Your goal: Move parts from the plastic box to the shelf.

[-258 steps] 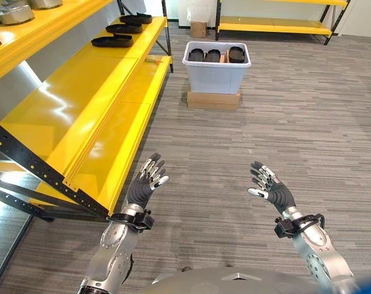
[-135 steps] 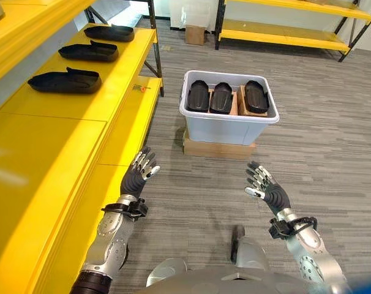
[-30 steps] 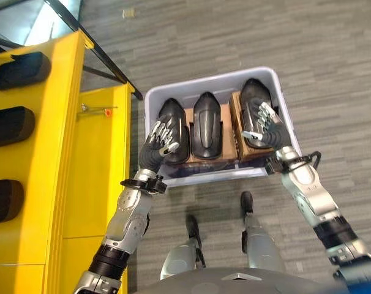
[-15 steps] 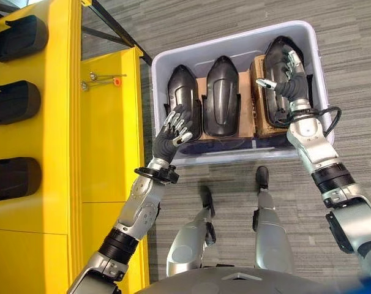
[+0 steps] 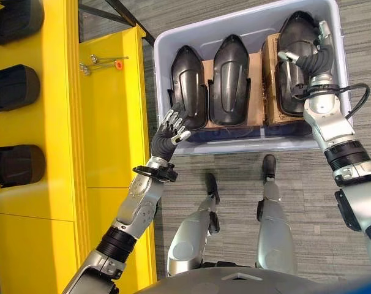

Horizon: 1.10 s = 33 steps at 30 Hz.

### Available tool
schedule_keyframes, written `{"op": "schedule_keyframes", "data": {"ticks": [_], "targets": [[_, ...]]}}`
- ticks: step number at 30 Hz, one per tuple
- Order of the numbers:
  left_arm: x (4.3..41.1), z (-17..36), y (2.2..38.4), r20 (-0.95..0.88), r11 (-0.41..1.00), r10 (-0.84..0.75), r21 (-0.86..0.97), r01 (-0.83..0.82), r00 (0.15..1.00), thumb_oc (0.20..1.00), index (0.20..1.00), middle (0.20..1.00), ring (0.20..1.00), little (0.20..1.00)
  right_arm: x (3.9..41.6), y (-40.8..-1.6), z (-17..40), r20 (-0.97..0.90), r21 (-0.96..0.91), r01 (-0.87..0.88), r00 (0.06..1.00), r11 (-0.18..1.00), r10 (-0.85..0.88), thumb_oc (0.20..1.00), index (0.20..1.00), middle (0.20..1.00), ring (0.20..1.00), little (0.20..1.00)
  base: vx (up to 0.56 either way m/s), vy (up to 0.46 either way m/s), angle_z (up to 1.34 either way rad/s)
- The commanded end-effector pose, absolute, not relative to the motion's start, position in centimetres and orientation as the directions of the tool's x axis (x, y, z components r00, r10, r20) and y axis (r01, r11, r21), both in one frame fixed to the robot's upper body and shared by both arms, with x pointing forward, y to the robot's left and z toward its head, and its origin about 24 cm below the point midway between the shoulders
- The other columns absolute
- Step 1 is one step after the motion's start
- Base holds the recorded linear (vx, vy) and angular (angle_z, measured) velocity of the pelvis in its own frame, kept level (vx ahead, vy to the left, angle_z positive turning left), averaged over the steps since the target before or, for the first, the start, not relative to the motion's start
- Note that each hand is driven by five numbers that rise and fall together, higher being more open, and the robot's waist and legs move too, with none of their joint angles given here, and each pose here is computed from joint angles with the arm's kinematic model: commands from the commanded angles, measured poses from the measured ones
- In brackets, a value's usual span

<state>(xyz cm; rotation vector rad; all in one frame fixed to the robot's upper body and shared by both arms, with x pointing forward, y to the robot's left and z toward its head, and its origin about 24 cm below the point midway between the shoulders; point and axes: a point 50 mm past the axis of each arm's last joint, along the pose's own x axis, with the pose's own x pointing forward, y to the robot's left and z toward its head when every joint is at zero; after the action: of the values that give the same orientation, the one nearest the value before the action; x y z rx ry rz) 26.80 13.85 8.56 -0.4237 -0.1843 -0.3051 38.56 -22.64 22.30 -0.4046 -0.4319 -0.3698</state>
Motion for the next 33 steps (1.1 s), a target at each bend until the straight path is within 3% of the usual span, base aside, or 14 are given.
{"op": "schedule_keyframes", "data": {"ticks": [1,9,16,33], "targets": [[25.6,9.8,13.0,0.316,0.842,-0.295,-0.361,0.402,0.902,1.000,1.000,1.000,1.000,1.000,39.1,-22.2,26.1,0.558,-0.301,0.478,0.790,0.825,-0.254,1.000,1.000,1.000,1.000,1.000,0.00,0.000,0.00],[25.7,10.3,12.4,0.330,0.833,-0.317,-0.352,0.428,0.889,1.000,1.000,1.000,1.000,1.000,40.7,-22.1,25.3,0.451,-0.350,0.450,0.850,0.821,-0.273,1.000,1.000,1.000,1.000,1.000,-0.02,-0.006,0.02],[25.9,10.6,12.3,0.339,0.834,-0.318,-0.345,0.431,0.886,1.000,1.000,1.000,1.000,1.000,41.9,-19.7,23.1,0.337,-0.408,0.357,0.914,0.841,-0.224,1.000,1.000,1.000,1.000,1.000,0.00,0.000,0.00],[26.2,10.7,12.2,0.345,0.840,-0.294,-0.352,0.414,0.891,1.000,1.000,1.000,1.000,1.000,41.7,-17.0,15.7,0.125,-0.566,0.177,0.984,0.805,-0.129,1.000,1.000,1.000,1.000,1.000,0.00,0.003,0.04]]}}
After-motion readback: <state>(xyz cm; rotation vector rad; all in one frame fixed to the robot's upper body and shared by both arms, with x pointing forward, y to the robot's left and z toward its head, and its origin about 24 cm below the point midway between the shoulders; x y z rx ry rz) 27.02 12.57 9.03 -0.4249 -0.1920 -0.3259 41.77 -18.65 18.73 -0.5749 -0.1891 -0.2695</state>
